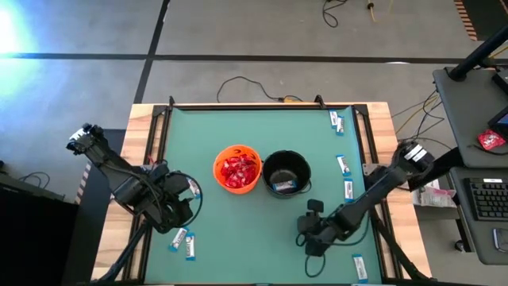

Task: Sort candy by brand, put in halloween buckets
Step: Put the white chocolate into the black bucket

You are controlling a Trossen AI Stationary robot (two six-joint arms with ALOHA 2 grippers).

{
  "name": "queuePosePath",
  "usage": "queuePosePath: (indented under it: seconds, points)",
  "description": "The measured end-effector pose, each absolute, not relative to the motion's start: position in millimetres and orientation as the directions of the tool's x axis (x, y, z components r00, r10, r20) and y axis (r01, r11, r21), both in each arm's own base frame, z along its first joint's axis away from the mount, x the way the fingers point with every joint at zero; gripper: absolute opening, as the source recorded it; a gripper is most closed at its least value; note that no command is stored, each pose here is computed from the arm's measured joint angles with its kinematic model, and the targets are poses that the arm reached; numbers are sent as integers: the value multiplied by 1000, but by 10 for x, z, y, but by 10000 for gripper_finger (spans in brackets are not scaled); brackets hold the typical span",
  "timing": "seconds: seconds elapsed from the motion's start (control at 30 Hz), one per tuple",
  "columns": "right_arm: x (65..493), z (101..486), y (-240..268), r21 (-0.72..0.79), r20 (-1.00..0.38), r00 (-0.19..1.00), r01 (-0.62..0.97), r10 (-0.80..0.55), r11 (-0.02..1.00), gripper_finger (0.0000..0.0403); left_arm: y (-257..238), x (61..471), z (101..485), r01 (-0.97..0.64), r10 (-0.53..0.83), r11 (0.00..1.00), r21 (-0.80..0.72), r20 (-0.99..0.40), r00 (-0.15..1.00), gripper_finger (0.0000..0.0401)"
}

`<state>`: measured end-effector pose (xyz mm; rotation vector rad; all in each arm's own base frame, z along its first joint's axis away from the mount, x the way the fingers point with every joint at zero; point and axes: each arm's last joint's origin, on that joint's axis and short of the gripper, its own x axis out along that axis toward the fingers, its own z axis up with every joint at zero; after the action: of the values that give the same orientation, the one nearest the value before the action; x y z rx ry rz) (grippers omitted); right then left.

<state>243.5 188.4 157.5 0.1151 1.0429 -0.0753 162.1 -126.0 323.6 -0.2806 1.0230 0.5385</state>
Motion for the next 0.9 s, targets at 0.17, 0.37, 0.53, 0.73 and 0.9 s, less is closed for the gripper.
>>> queuePosePath:
  seconds: [0.17, 0.37, 0.53, 0.73, 0.9]
  points:
    - [2217, 1838, 1944, 45, -751, 655, 185, -89, 982, 162, -1260, 1621, 3236, -551, 292, 834, 22, -865, 407, 242]
    - [1862, 1690, 1984, 79, -655, 731, 316, -190, 945, 205, -1261, 1622, 3236, -552, 292, 834, 21, -865, 408, 242]
    - [1824, 1450, 2061, 101, -596, 772, 345, -220, 933, 246, -1260, 1621, 3236, -552, 293, 834, 22, -865, 407, 242]
    - [1977, 1099, 2175, 61, -484, 818, 386, -310, 921, 273, -1263, 1619, 3234, -550, 282, 835, 19, -873, 399, 242]
    - [2033, 739, 2213, 81, -483, 808, 424, -337, 902, 263, -1270, 1610, 3228, -545, 252, 839, 10, -893, 372, 242]
